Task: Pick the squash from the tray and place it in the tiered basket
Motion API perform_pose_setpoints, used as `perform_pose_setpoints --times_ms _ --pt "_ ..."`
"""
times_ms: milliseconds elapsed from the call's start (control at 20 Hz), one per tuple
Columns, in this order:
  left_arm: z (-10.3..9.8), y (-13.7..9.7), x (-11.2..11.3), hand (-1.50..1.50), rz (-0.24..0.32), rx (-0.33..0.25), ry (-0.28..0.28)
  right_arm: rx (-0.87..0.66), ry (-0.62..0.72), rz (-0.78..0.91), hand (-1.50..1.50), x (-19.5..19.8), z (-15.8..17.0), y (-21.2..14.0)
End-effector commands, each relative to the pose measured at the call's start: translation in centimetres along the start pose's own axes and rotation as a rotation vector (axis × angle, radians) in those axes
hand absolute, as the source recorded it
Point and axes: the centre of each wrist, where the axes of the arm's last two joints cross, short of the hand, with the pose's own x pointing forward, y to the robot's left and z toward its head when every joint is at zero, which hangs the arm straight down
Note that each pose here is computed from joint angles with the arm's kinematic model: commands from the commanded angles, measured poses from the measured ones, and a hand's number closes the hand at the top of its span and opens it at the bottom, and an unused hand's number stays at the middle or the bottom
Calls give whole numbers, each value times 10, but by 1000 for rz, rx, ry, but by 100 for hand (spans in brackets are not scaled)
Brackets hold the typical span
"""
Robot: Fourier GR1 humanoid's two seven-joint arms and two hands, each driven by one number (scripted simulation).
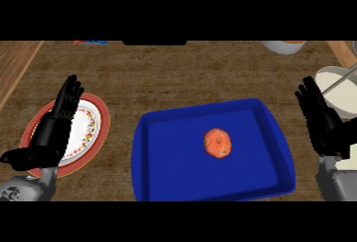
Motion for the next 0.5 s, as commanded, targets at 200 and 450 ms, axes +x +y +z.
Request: perform_pose_setpoints --times_ms 200,450 --pt "-8 -22 2 0 32 -24 11 613 -246 -440 150 54 -38 80" --pt "-6 -46 1 0 85 -52 58 825 -24 -626 -150 13 -40 103"
